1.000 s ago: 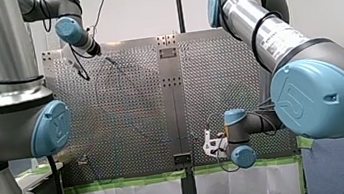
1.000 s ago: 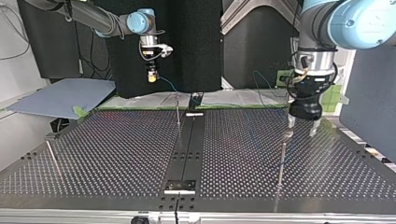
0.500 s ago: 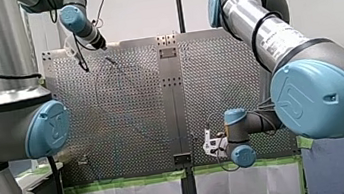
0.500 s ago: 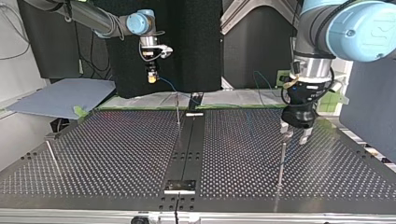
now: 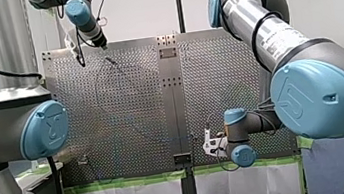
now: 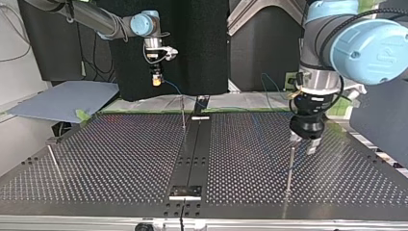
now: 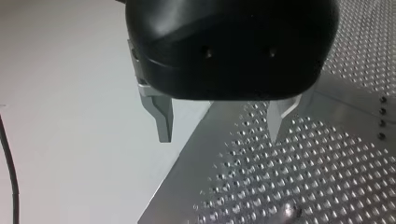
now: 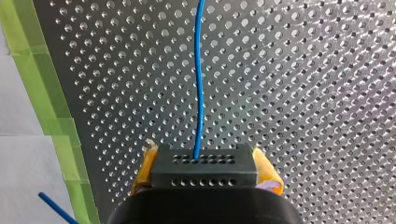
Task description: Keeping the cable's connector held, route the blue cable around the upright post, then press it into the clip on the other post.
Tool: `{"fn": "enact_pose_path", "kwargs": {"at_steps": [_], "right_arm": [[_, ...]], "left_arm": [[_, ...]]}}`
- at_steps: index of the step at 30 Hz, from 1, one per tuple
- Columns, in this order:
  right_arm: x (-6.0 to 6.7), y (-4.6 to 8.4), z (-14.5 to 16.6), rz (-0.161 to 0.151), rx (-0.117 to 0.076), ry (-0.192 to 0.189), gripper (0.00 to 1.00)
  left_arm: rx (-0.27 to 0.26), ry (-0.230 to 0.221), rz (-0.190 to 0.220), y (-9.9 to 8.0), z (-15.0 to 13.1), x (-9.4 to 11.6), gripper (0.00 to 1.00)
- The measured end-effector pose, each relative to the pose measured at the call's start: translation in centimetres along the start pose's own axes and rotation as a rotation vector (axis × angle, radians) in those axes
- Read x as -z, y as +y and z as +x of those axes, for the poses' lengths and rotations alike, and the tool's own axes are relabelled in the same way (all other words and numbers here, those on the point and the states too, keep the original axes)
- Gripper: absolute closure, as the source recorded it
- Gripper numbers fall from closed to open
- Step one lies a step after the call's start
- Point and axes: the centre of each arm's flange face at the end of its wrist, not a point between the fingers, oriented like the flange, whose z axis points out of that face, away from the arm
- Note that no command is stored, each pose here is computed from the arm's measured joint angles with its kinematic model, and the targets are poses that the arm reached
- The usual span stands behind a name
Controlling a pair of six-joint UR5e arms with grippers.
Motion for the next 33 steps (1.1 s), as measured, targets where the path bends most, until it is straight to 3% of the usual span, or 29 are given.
{"fn": "enact_pose_path", "kwargs": {"at_steps": [7,17,25,33], "right_arm": [[0.0,-0.1,0.0,0.007,0.0,-0.001,1.0],[0.0,-0.2,0.0,0.009,0.0,-0.003,1.0],[0.1,-0.2,-0.1,0.01,0.0,-0.004,1.0],[0.0,-0.2,0.0,0.01,0.0,-0.003,1.0]], "left_arm": [[-0.074,0.038,-0.071,0.7,0.3,0.4,0.0],[-0.163,0.046,-0.113,1.0,0.4,0.7,0.0],[-0.224,0.049,-0.116,0.7,0.6,0.9,0.0],[-0.226,0.05,-0.112,0.6,0.7,1.0,0.0]]}}
